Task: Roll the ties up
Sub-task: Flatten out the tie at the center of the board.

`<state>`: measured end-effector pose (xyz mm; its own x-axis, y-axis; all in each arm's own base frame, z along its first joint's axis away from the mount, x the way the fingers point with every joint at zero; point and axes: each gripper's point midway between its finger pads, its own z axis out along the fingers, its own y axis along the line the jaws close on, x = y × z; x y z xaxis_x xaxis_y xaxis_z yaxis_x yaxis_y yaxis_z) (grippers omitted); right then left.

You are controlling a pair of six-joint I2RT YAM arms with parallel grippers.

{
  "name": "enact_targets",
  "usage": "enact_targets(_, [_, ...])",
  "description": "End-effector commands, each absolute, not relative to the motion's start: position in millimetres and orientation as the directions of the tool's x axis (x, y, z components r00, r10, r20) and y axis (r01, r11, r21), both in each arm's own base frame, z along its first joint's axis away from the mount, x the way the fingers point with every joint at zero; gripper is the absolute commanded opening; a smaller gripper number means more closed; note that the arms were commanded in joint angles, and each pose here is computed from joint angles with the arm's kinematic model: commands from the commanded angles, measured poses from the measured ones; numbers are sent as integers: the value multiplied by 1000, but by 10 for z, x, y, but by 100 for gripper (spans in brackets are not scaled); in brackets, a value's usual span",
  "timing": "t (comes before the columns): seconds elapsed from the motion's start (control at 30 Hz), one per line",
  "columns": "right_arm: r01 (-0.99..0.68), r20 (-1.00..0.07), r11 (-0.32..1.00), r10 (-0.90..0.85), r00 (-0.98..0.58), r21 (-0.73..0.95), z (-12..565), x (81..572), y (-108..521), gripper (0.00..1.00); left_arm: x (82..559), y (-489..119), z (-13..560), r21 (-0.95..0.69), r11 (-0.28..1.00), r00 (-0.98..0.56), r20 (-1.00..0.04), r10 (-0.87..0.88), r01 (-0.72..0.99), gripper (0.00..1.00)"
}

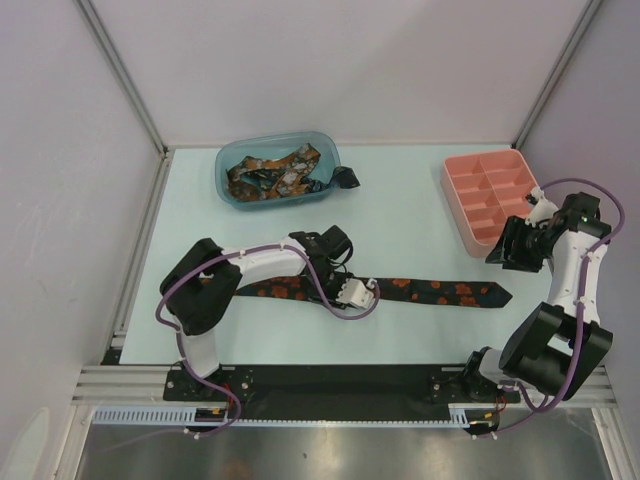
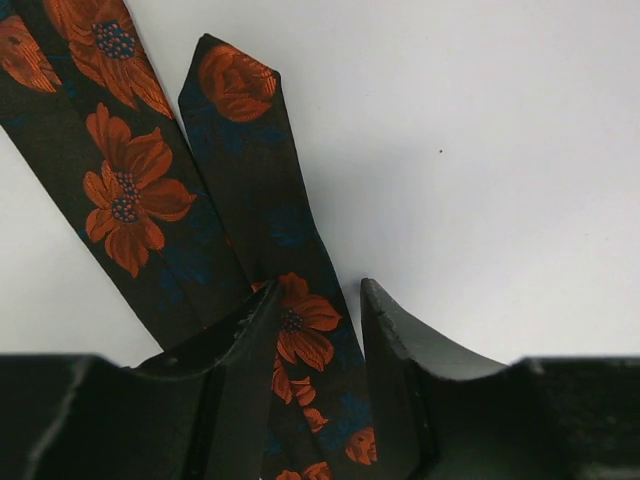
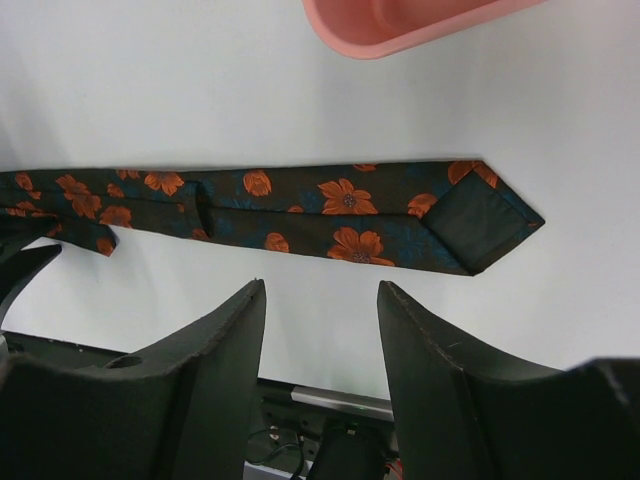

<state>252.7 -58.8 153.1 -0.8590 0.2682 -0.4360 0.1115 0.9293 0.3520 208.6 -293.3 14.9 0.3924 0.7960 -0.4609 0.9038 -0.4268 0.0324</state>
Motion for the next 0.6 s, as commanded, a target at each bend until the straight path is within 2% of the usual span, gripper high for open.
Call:
enact_targets(0.0, [79, -462, 936, 241, -853, 343, 1562, 2575, -585, 54, 2158, -2904, 27, 47, -431, 410, -418, 811, 901, 42])
enact_targets(0.13, [79, -463, 934, 246, -852, 349, 1563, 2593, -582, 54, 2116, -2808, -82, 10, -438, 408, -386, 827, 899, 31])
enact_targets(0.23, [71, -458, 933, 238, -856, 352, 1532, 2585, -574, 54, 2127, -2867, 60, 28, -437, 410, -405, 817, 899, 17])
enact_targets(0.27, [70, -455, 933, 236, -858, 353, 1519, 2580, -572, 53, 2108, -2890, 132, 25, -429, 400, -412, 819, 903, 7])
enact_targets(0.33, [59, -453, 935, 224, -863, 349, 1483, 2569, -572, 53, 2132, -3018, 371, 51, -417, 395, -443, 805, 907, 0])
enact_targets(0.57, [35, -435, 936, 195, -879, 350, 1373, 2573, -585, 52, 2297, -3257, 633, 122, -394, 407, -412, 815, 911, 0])
